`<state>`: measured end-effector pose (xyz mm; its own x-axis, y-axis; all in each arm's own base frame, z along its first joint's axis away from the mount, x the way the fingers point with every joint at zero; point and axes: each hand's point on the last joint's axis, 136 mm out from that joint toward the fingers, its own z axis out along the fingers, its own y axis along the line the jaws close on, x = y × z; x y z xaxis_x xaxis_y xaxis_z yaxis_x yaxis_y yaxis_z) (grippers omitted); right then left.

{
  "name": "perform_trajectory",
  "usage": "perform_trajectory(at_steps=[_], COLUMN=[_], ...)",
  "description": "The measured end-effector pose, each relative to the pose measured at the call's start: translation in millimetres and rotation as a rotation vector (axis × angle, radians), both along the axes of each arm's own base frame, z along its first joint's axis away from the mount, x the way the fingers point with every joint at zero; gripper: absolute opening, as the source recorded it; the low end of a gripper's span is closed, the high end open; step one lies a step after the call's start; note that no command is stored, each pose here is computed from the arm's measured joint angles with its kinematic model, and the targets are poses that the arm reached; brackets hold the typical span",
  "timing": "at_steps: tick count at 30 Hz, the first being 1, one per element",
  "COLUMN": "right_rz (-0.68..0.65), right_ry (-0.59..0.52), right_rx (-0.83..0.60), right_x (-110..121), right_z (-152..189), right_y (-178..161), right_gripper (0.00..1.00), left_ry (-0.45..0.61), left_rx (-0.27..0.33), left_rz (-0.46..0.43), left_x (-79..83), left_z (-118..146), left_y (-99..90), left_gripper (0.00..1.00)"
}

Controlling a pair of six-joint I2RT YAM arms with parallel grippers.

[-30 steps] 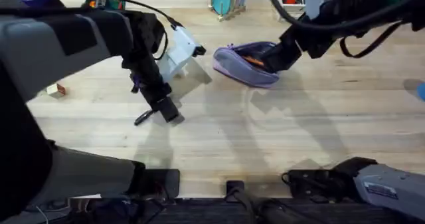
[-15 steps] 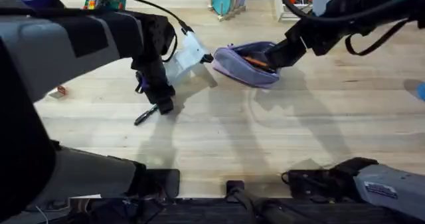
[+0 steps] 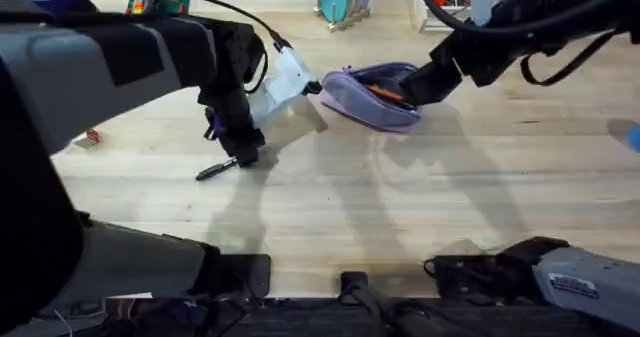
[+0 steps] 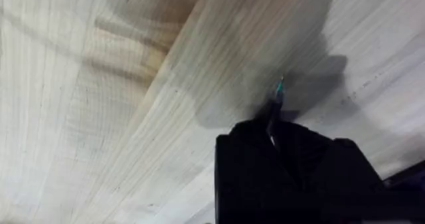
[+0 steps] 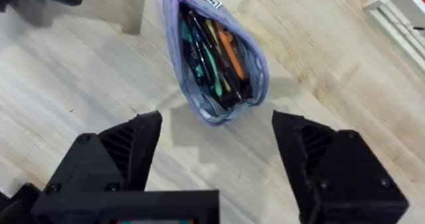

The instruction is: Unzip the bag, pick up the pens from the table one at a time and place them inside, then zip the bag closed.

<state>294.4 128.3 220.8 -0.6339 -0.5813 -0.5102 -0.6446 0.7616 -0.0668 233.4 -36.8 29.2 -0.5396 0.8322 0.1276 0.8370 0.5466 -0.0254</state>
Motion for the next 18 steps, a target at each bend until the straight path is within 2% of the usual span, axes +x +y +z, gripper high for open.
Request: perform_trajectory(at_steps=[5, 15, 18], right_rz=[-0.013, -0.044, -0.046], right_ry=[-0.015, -0.166, -0.182], right_rx=[0.014, 0.095, 0.103], right_x=[-1.8, -25.9, -29.9], right_z=[6.0, 56.6, 62.0], right_y=[-0.5, -9.0, -10.5], right_gripper=[0.997, 0.997, 0.998], left_ry=[0.0, 0.035, 0.039], left_rx=[0.001, 0.01, -0.015], left_rz=[0.004, 0.033, 0.037], left_x=[0.0, 3.1, 10.3], left_z=[0.0, 2.5, 4.4], left_y=[0.1, -1.0, -7.0], left_gripper=[0.04, 0.042, 0.042])
